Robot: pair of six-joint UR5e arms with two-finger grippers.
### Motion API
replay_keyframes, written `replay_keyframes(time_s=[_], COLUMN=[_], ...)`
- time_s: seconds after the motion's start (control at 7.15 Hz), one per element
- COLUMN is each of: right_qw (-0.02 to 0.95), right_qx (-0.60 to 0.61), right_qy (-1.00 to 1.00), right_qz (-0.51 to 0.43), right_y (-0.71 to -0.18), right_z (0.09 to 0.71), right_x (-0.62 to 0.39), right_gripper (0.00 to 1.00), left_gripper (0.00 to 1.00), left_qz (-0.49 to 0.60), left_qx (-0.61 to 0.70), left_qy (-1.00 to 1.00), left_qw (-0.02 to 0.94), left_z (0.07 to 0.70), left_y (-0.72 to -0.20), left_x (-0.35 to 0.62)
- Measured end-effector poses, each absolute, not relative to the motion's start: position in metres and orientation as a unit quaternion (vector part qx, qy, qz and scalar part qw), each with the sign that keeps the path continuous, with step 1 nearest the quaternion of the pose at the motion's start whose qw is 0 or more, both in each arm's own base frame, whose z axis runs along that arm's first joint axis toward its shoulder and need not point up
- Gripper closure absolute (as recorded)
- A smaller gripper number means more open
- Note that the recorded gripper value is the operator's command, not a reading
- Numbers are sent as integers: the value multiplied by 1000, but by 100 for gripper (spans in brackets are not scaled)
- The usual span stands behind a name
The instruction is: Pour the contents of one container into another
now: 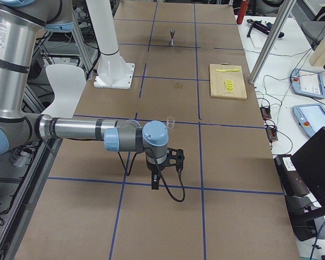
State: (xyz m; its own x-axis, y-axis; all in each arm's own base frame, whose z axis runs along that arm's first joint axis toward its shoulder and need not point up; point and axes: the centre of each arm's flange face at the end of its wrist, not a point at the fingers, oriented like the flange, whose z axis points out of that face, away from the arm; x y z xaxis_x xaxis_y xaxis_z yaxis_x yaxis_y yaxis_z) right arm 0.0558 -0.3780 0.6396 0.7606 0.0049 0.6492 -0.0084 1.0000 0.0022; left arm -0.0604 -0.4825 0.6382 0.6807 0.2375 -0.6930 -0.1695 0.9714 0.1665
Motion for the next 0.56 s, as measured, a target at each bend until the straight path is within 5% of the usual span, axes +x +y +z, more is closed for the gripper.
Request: replay_keyframes(time_s=[0.56], right_qw=[932], right_qx=[2], right_qy=[-363], right_qz=[4], right_y=[-387], right_z=[633], right_x=[53], right_gripper=[0], left_gripper=[0], left_qz=[110], left_qx=[43], left_qy=[386], left_qw=[915], left_z=[635], left_y=[-483], left_x=[-60])
